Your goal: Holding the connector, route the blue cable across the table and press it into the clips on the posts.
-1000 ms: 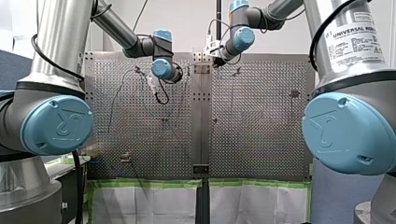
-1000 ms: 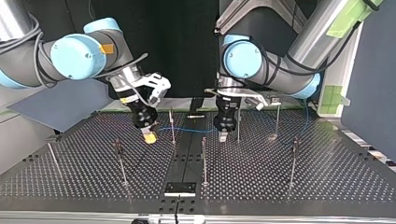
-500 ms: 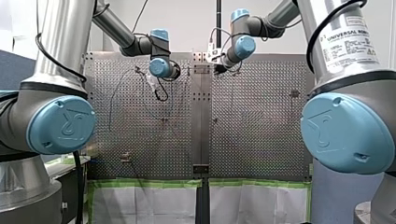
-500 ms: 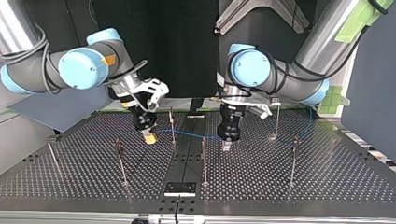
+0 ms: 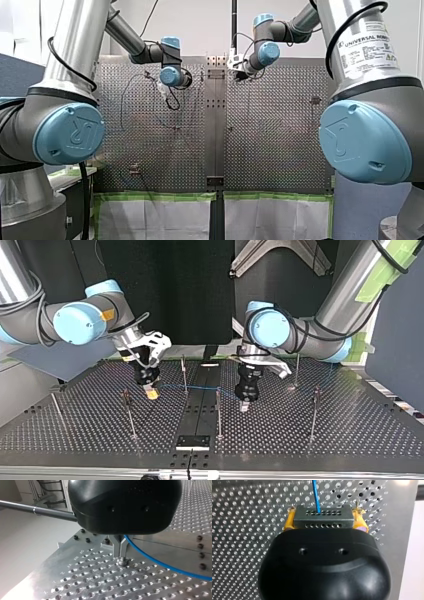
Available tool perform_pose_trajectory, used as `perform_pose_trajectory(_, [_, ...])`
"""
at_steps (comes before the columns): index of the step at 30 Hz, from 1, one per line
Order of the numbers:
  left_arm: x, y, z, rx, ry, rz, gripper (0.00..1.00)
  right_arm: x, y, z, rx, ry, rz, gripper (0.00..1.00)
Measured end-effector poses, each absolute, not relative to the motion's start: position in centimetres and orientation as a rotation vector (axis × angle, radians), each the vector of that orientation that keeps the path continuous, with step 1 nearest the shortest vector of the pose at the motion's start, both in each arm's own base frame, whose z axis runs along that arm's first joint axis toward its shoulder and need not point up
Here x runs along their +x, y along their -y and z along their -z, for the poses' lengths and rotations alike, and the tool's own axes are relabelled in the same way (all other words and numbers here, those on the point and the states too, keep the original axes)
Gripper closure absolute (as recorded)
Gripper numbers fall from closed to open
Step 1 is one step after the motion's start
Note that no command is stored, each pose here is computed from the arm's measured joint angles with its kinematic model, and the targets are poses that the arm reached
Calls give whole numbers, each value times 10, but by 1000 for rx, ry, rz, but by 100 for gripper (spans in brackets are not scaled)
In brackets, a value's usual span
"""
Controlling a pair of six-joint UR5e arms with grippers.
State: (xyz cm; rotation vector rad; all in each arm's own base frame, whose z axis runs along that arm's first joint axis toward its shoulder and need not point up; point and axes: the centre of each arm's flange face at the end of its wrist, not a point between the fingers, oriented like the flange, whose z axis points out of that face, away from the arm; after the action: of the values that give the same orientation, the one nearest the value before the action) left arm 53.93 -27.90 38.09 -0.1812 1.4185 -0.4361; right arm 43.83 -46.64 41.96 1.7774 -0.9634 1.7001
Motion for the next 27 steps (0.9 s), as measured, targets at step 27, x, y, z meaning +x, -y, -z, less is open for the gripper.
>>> perform_pose_trajectory(27, [584, 241, -384, -200, -1456, 398, 100, 444, 496, -415, 1767, 936, -1690, 100])
